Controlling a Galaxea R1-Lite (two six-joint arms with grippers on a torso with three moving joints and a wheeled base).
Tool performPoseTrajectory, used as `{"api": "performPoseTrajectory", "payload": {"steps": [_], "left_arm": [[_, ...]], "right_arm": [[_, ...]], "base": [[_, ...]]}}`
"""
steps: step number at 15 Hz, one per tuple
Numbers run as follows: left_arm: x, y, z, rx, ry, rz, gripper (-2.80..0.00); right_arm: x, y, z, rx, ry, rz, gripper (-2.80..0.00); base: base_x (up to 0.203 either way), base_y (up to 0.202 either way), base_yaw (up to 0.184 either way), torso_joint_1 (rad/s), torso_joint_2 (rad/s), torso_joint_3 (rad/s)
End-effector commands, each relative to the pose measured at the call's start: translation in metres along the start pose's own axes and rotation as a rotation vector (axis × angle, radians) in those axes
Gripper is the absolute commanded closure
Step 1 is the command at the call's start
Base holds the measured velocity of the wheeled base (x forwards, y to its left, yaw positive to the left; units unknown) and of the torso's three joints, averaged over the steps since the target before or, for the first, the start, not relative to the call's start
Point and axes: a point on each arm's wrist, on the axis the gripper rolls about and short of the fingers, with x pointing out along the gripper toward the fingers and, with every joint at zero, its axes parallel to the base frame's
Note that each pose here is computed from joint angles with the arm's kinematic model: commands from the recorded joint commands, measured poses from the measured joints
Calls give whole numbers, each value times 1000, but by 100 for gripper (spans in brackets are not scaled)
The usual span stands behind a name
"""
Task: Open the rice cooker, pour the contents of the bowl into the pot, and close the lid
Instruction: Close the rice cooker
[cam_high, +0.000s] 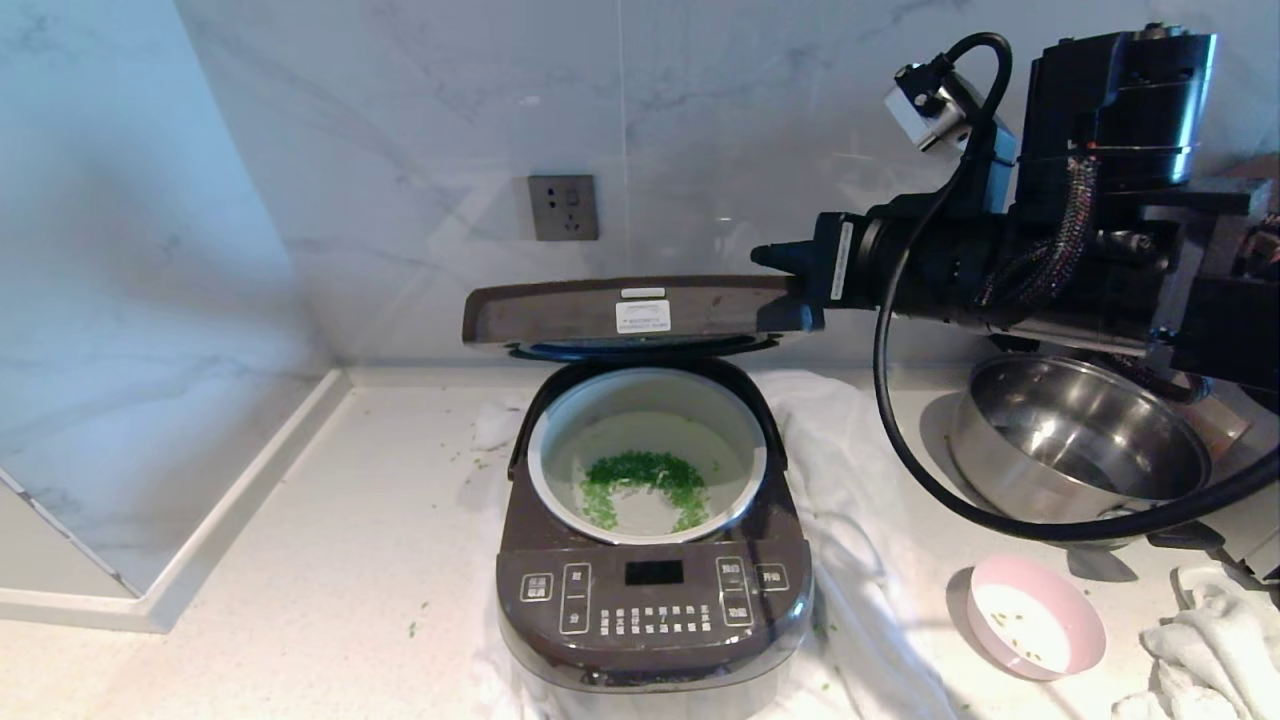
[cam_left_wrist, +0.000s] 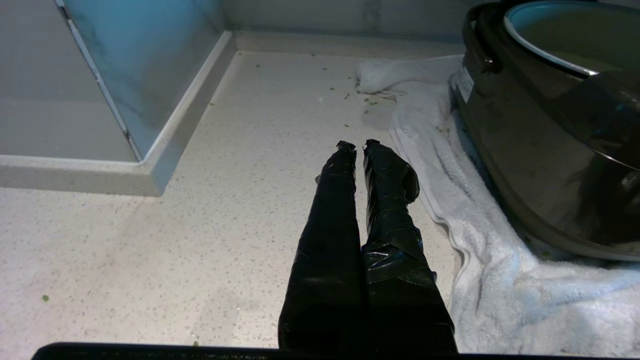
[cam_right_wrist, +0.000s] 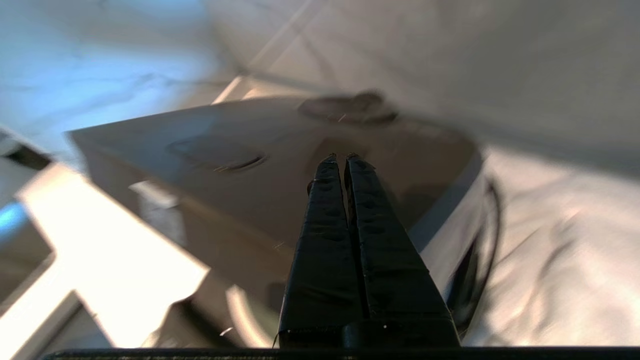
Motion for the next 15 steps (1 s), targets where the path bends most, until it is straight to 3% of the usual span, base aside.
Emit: {"api": "performPoseTrajectory", "payload": {"steps": [1,9,15], "left_arm": [[1,0,-2,0,7,1,0],[1,0,-2,0,6,1,0],[1,0,-2,0,7,1,0]], "right_arm": [[-8,3,0,37,-6,10,0],[-24,14,-40,143,122,33,0],[-29,9,-61,227,192,5,0]], "base": [[0,0,0,0,0,0],[0,0,0,0,0,0],[0,0,0,0,0,0]]}}
